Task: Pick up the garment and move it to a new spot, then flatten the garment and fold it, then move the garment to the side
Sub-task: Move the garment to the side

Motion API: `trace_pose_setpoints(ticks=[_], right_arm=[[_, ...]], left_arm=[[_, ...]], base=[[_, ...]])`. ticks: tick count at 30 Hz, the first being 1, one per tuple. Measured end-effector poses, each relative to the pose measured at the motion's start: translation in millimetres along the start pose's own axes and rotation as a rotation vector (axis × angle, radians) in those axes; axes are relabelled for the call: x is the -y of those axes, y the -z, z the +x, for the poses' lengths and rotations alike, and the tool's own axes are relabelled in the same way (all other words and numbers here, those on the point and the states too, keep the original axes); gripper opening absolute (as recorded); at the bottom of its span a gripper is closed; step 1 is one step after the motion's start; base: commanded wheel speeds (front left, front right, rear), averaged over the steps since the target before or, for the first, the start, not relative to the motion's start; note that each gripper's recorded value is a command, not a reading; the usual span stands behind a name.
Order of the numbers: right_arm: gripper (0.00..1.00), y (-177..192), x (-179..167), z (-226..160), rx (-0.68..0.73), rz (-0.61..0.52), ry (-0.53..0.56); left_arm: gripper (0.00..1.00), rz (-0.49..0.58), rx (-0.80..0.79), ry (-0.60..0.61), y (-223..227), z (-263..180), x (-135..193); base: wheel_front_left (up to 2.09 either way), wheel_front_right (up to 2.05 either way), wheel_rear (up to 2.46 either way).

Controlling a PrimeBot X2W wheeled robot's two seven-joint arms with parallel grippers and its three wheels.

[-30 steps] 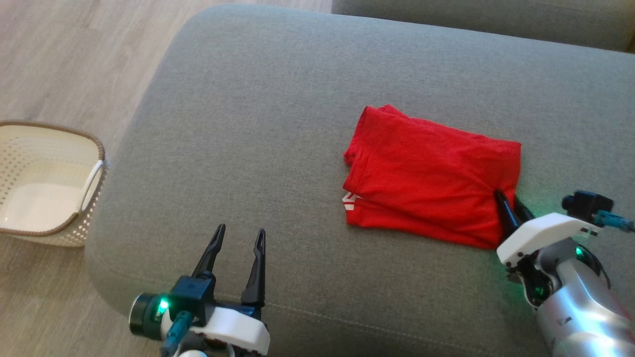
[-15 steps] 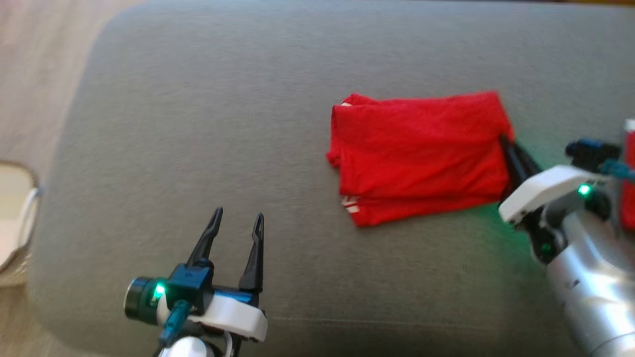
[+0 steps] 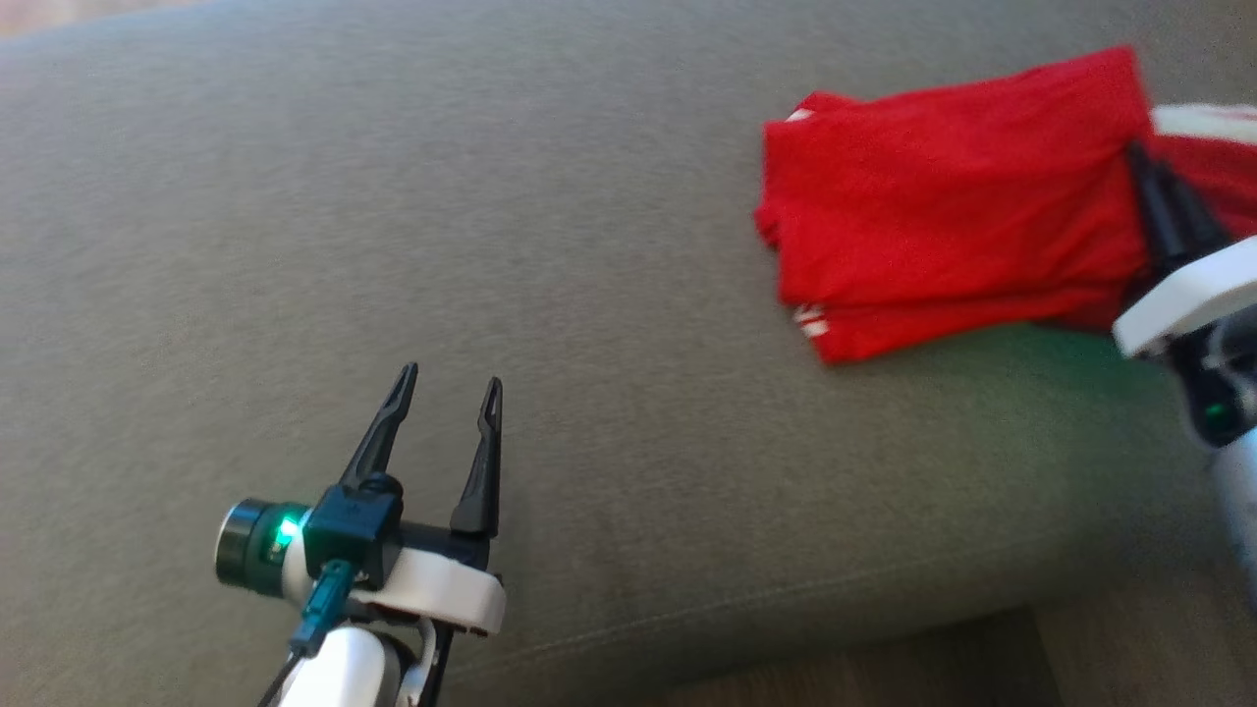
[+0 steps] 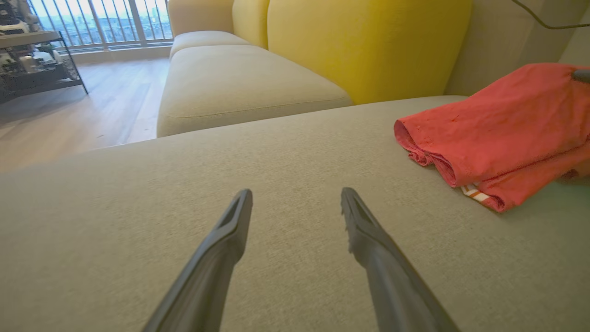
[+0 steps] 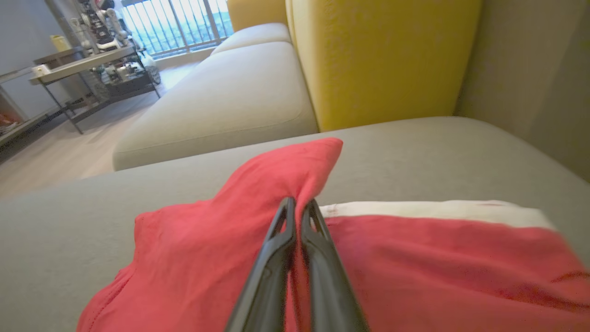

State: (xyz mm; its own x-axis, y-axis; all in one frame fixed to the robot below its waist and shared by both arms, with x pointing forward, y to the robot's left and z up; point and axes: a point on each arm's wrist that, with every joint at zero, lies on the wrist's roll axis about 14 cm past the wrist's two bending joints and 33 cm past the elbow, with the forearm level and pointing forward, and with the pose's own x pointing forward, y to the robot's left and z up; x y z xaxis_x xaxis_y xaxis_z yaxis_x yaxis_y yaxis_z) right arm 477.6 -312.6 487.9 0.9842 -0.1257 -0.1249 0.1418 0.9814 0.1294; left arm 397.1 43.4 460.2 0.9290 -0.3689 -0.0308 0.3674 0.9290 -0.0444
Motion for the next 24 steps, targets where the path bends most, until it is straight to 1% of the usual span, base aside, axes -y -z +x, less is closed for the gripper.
trace_pose_setpoints(ticks=[4, 7, 13, 14, 15, 16, 20, 22, 24], right_arm=[[0.00, -22, 39, -9, 0.042, -0.028, 0.092], [0.00, -33, 65, -15, 0.061, -0.046, 0.163], [0.00, -52, 94, -19, 0.095, -0.136, 0.248], [0.02, -55, 98, -21, 0.099, -0.164, 0.263], [0.60, -56, 103, -23, 0.101, -0.190, 0.280], [1.00, -56, 106, -26, 0.103, -0.200, 0.299], [1.00, -40, 102, -34, 0.078, -0.242, 0.330], [1.00, -38, 93, -38, 0.081, -0.297, 0.328], [1.00, -38, 77, -39, 0.104, -0.311, 0.310]], left_arm=[[1.00, -0.006, -0.009, 0.047, 6, 11, 11], [1.00, -0.009, -0.011, 0.058, 10, 19, 12], [1.00, -0.009, -0.005, 0.046, 11, 28, 5], [1.00, -0.007, -0.006, 0.042, 12, 27, 3], [1.00, -0.005, -0.007, 0.037, 12, 27, 2], [1.00, -0.004, -0.007, 0.033, 11, 26, 0], [1.00, 0.004, 0.004, 0.016, 6, 23, -4], [1.00, 0.007, 0.015, 0.004, 0, 21, -7], [1.00, -0.006, 0.028, -0.020, -5, 18, -11]], base=[[0.00, 0.00, 0.00], [0.00, 0.00, 0.00], [0.00, 0.00, 0.00], [0.00, 0.00, 0.00], [0.00, 0.00, 0.00], [0.00, 0.00, 0.00], [0.00, 0.00, 0.00], [0.00, 0.00, 0.00], [0.00, 0.00, 0.00]])
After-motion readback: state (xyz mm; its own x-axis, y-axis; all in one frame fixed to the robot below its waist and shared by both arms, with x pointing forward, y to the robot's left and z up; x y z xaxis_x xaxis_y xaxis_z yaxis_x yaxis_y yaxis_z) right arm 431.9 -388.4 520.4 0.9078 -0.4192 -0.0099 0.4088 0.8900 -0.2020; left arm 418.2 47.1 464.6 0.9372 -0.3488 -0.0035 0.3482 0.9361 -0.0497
